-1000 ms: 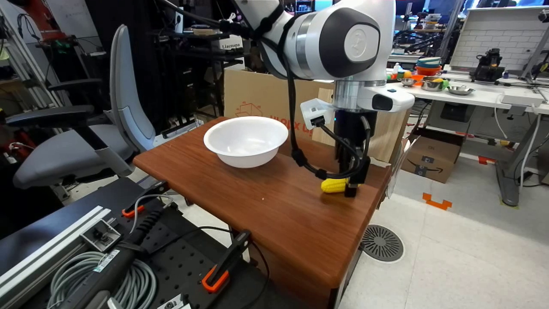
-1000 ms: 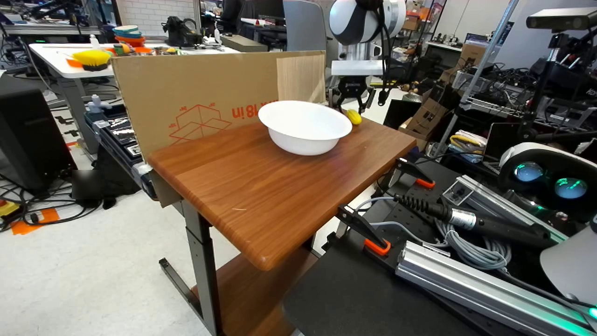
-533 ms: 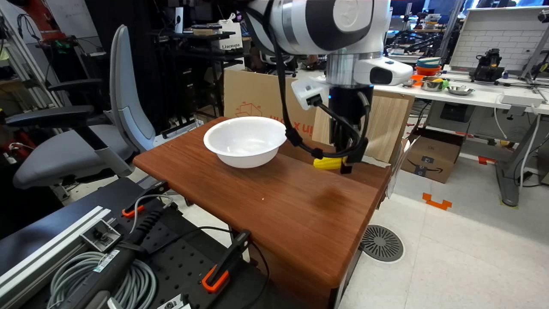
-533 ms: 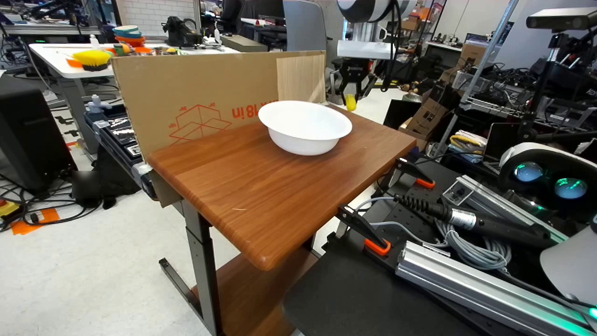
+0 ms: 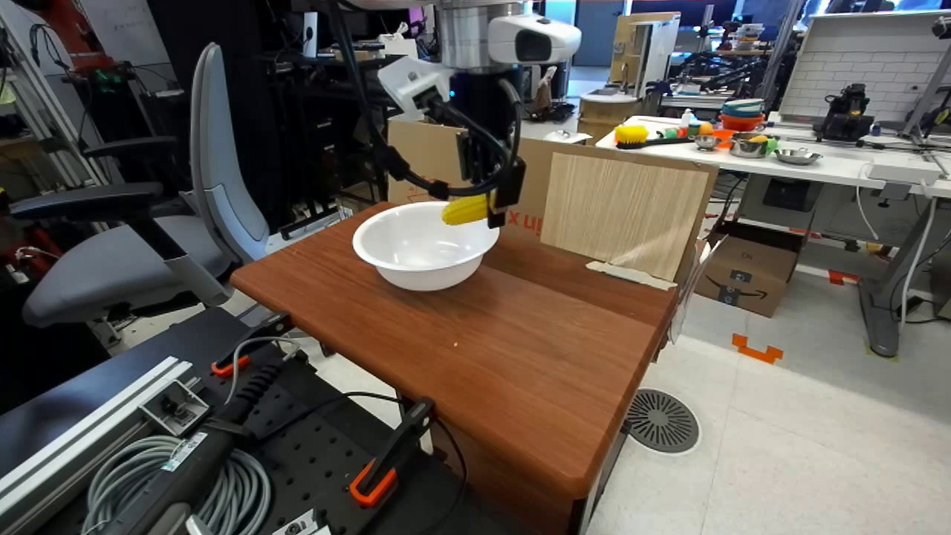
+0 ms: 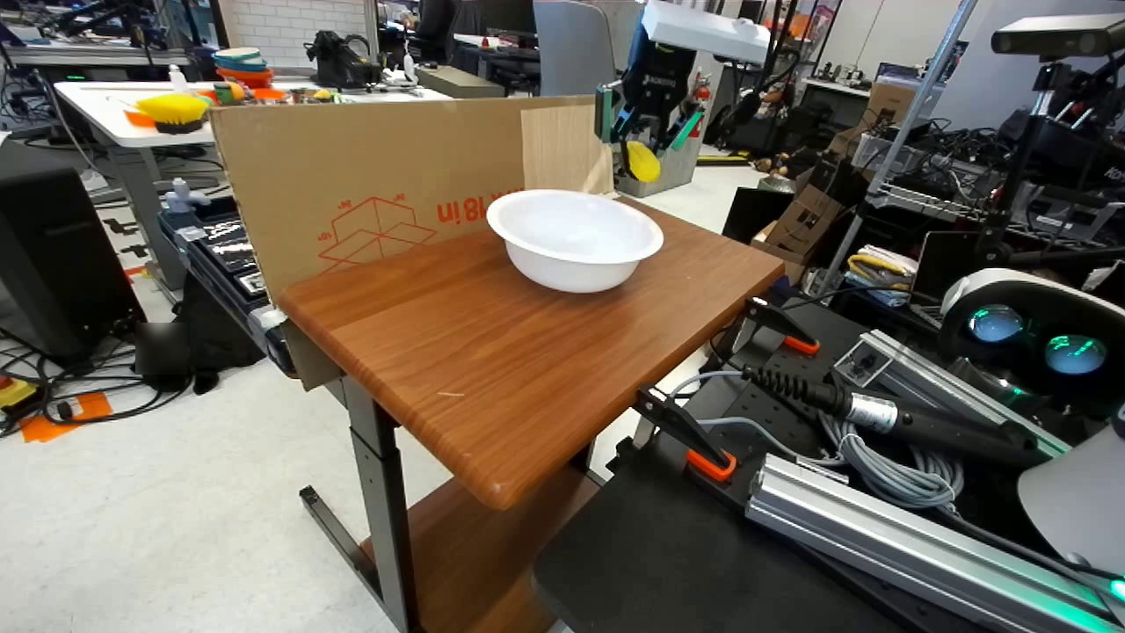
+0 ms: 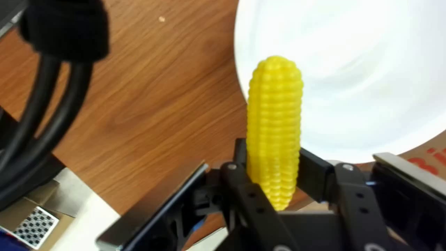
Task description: Put the yellow object in the white bowl
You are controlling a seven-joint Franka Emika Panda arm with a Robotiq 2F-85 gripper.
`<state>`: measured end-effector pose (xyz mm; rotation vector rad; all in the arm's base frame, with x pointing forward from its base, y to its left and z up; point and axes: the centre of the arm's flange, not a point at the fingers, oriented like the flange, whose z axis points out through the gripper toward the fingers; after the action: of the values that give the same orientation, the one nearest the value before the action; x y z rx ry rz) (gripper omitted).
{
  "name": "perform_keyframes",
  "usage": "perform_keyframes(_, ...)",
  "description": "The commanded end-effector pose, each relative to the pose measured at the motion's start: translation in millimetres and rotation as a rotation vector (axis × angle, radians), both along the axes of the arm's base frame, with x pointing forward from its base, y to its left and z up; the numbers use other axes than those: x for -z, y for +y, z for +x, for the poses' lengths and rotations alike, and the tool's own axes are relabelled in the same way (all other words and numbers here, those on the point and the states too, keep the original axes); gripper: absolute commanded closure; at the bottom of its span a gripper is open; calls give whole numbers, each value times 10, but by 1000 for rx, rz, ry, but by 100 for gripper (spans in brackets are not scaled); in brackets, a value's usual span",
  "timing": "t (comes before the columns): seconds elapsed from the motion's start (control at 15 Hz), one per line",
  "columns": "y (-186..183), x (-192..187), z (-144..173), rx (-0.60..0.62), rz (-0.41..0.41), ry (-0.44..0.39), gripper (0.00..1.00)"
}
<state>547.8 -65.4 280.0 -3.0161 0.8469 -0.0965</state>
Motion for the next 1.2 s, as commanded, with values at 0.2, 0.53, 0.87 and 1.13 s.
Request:
perform_keyframes(0.2, 721, 50, -159, -219, 51, -107, 92)
perform_keyframes(0.53, 895, 192, -96, -277, 70, -105, 92)
perform_keyframes(0.87, 804, 481, -55, -272, 54, -44, 47)
perform_keyframes(1.13, 780, 431, -107, -281, 65, -25, 28)
